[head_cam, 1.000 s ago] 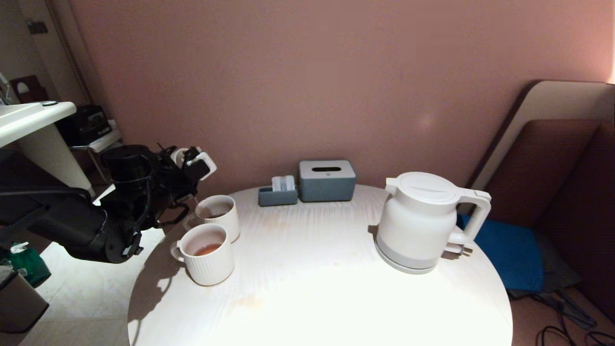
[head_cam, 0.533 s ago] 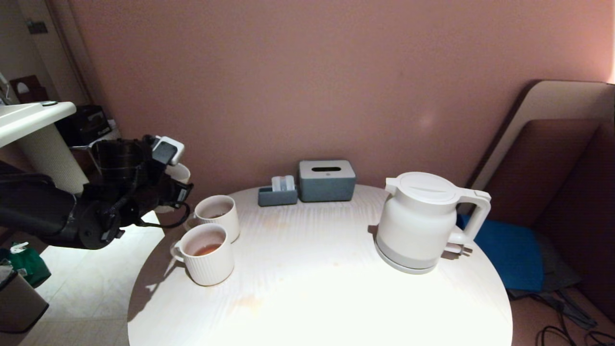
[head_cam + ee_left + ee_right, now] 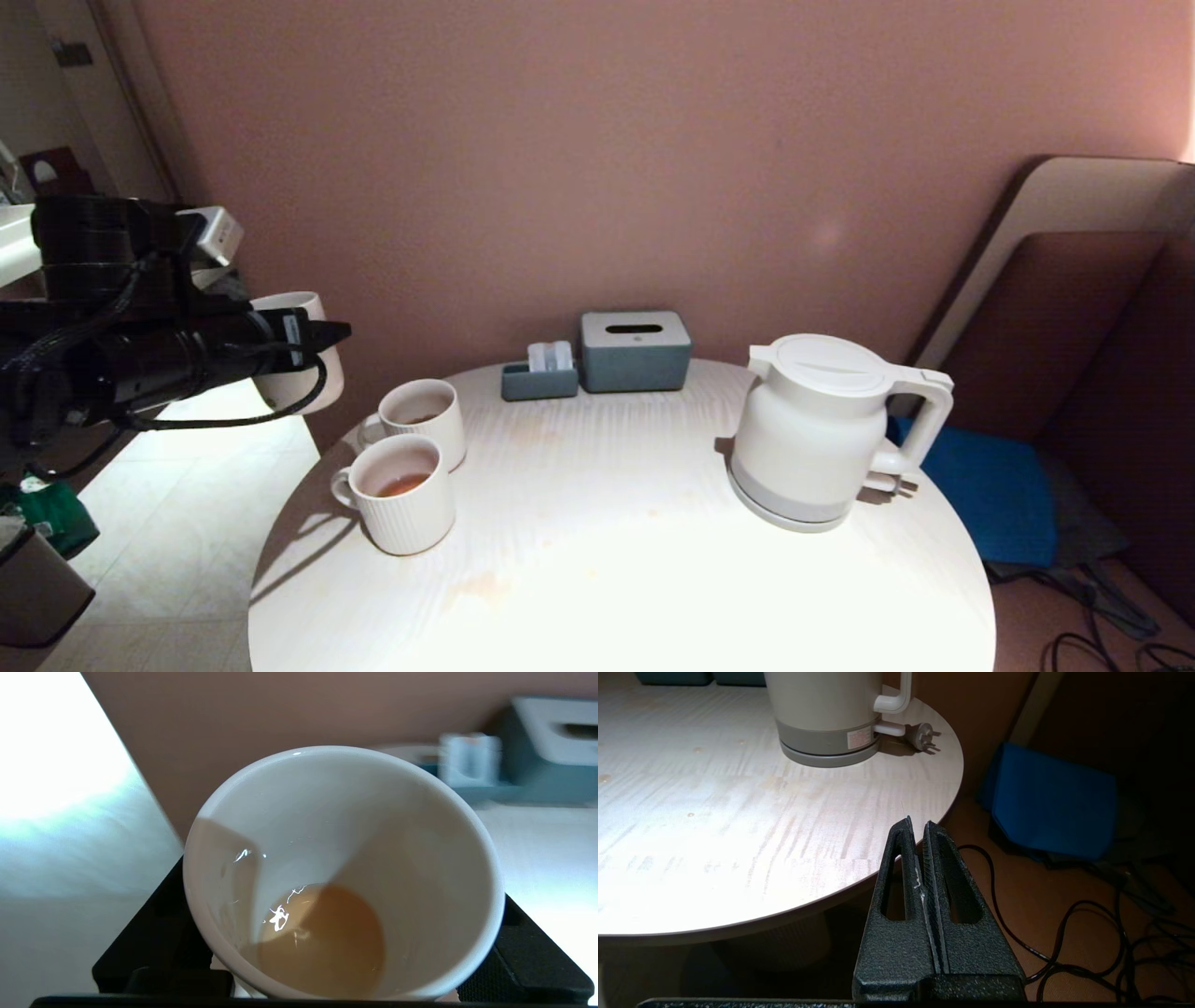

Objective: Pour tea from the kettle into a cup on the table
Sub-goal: Put the cup down on the table

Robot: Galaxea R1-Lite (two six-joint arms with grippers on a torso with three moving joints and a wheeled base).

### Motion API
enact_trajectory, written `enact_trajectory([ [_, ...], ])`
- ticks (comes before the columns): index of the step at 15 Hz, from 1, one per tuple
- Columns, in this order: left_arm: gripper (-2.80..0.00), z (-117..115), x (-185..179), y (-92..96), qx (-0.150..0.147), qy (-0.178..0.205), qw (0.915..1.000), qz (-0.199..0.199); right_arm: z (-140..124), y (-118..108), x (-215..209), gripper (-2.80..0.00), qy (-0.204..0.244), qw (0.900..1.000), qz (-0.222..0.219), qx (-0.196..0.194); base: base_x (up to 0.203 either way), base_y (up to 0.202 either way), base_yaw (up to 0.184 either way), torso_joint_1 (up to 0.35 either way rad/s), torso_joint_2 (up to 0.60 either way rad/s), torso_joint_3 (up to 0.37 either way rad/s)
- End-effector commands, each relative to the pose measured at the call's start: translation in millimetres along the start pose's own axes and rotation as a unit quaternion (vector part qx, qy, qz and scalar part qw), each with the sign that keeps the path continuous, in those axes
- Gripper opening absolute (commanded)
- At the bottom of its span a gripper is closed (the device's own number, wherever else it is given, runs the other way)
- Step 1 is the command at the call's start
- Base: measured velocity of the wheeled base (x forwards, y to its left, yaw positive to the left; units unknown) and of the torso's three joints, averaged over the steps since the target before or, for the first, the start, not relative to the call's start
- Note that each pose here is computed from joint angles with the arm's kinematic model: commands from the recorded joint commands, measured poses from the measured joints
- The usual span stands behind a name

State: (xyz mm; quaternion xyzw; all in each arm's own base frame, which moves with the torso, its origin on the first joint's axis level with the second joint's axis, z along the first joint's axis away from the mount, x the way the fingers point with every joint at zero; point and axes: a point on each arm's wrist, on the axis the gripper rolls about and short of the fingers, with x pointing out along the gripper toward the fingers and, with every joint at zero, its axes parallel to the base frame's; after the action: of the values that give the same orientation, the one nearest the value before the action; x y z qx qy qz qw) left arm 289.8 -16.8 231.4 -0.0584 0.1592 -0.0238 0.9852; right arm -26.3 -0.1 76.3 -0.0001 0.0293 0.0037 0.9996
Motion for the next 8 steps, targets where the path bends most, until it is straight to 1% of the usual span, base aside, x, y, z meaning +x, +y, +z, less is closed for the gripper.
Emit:
enact_trajectory([
  [1, -2.8, -4.1, -45.3, -1.6, -0.008, -0.014, 0.9994, -0.031, 0.0, 0.0, 0.1, -2.8, 0.001, 1.0, 0.0, 0.0, 0.0, 0.0, 0.0, 0.0, 0.0, 0.0],
  [4, -2.8, -22.4, -80.1, -13.1, -0.002, -0.008, 0.9965, -0.083, -0.1, 0.0, 0.1, -2.8, 0.001, 1.0, 0.0, 0.0, 0.0, 0.0, 0.0, 0.0, 0.0, 0.0],
  [8, -2.8, -50.6, -110.6, -36.0, 0.022, 0.012, 0.9869, -0.159, 0.0, 0.0, 0.1, -2.8, 0.001, 1.0, 0.0, 0.0, 0.0, 0.0, 0.0, 0.0, 0.0, 0.0],
])
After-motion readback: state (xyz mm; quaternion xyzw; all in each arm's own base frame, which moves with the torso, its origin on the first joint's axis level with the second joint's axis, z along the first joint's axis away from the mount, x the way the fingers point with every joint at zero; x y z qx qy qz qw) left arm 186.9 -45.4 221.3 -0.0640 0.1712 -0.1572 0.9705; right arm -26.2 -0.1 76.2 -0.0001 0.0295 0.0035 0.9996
